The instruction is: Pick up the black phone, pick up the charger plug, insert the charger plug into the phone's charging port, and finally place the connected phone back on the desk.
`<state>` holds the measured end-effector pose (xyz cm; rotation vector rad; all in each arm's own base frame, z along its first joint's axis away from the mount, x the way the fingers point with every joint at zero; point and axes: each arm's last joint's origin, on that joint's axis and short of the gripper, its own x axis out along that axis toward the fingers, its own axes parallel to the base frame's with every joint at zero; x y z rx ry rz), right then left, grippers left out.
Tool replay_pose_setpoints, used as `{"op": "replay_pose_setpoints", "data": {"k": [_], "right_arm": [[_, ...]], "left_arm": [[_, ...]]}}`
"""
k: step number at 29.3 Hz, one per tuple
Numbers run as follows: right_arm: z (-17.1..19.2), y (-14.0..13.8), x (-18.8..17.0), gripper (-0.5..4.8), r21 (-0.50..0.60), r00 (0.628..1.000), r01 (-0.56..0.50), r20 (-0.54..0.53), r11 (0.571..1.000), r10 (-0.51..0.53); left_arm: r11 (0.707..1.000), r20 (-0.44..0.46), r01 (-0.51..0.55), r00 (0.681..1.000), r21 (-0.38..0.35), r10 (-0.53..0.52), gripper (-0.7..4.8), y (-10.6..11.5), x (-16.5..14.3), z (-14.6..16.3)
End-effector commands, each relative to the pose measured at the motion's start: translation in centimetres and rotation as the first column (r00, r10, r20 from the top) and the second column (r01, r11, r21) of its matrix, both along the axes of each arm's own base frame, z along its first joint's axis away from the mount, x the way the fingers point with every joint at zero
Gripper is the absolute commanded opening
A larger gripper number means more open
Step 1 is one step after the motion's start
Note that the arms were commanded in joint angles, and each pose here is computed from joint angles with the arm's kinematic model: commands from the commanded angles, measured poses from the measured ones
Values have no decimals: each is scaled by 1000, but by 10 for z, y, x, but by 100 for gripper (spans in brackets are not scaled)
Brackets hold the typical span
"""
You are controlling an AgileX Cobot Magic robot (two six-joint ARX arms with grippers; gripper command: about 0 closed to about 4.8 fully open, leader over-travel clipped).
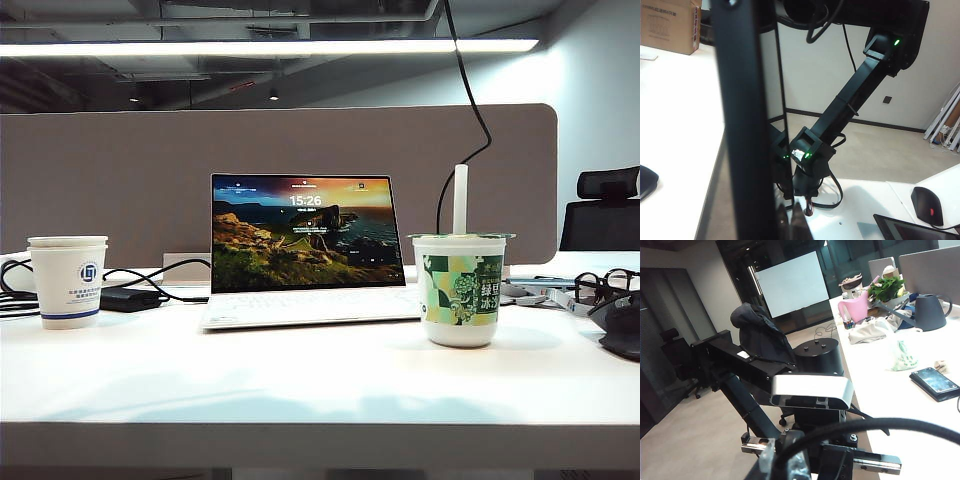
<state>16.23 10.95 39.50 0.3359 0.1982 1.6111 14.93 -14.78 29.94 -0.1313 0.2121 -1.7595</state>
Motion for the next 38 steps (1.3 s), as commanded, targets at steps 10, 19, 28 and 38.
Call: {"op": "replay_pose_setpoints", "data": {"k": [10,19,28,38], "right_arm": [[1,1,1,-5,0,1000,-18,21,1000,18],[-2,1,1,-5,-18,999,-29,25,999,29],[-8,1,2,-5,-40,1000,3,14,999,-3],[-7,1,2,-5,-41,1000,0,15,999,1]], "left_arm": [[1000,33,6,999,-25,-5,-7,0,-1,6],[1000,23,-1,1000,-24,2,-7,0,0,6],[999,23,-31,999,-23,32,-7,0,0,6],[997,45,-72,996,-31,73,-7,0,2,7]]}}
